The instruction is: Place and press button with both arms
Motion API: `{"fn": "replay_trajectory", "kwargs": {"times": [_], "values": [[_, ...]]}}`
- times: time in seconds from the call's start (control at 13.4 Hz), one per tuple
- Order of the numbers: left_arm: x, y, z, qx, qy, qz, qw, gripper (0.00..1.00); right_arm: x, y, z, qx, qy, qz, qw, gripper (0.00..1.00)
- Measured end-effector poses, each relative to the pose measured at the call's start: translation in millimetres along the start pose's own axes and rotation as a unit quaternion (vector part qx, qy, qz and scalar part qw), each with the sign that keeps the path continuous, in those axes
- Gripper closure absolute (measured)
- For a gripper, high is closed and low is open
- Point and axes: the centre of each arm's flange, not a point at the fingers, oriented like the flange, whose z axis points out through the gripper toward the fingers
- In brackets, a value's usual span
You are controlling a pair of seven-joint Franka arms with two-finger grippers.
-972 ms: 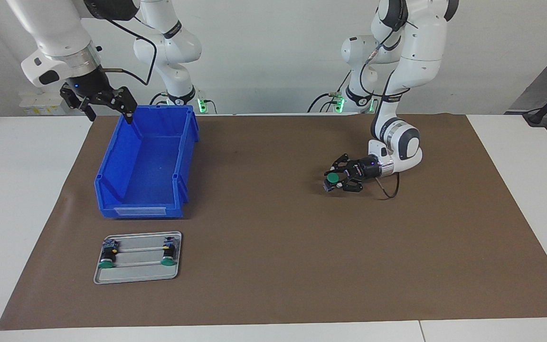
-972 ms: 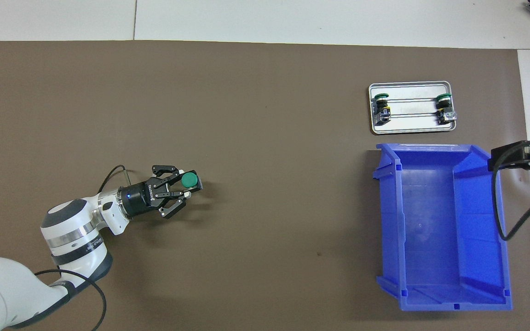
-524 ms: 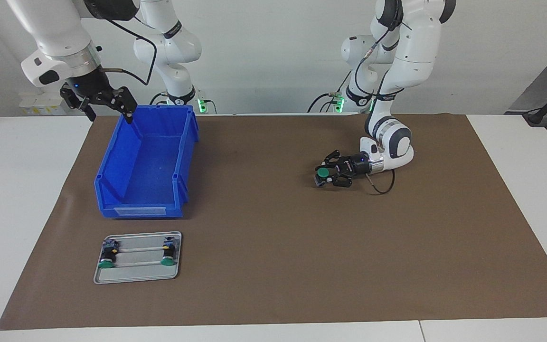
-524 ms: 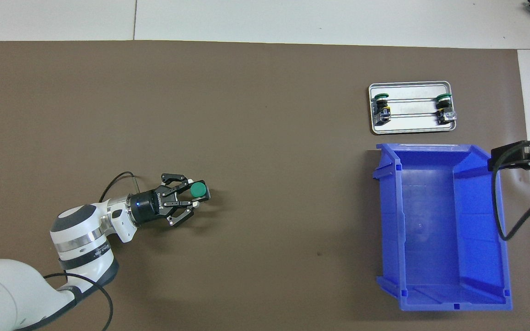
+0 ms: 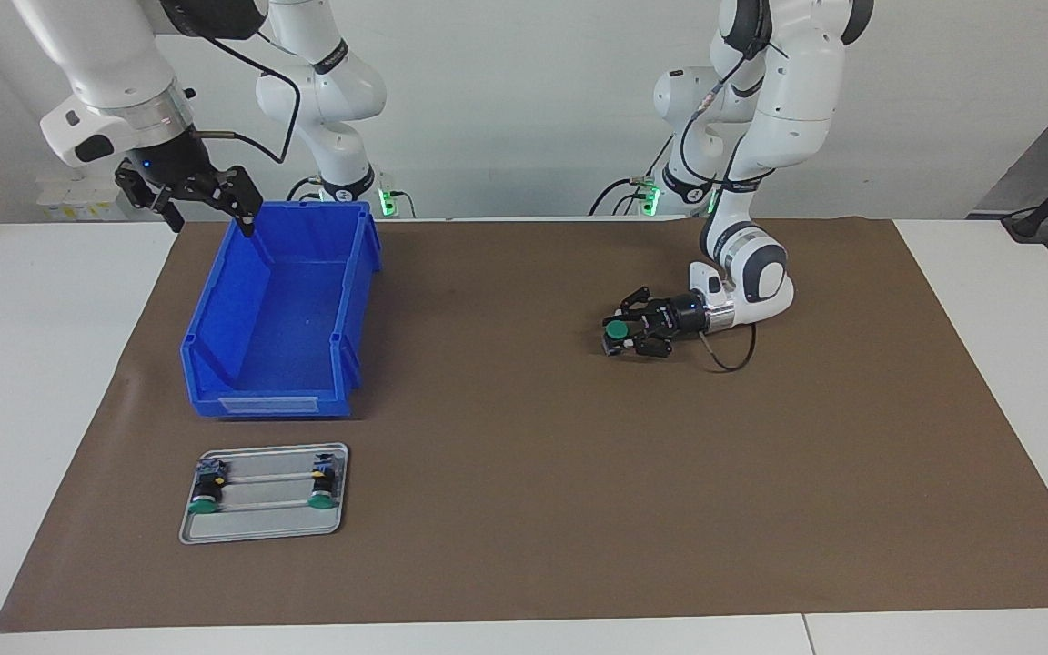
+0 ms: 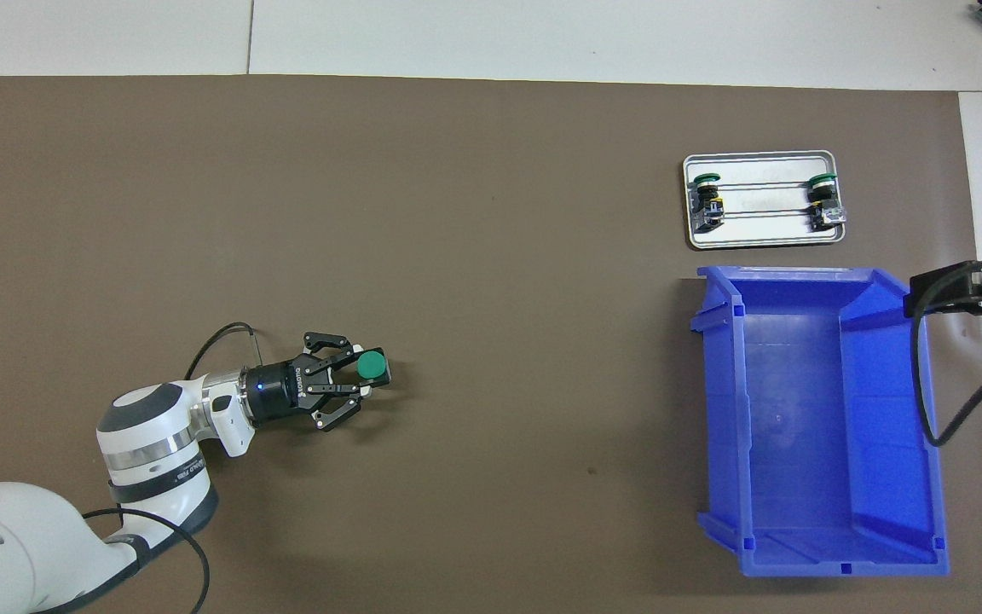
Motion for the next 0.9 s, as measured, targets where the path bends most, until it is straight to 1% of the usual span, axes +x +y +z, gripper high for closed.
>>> {"fn": "replay_trajectory", "kwargs": {"times": [0.9], "values": [[0.3,0.1,-0.6,-0.004,-0.003,0.004,1.000,0.61,0.0,0.0,0.0,0.000,0.000,0.000,1.000,0.00]]}}
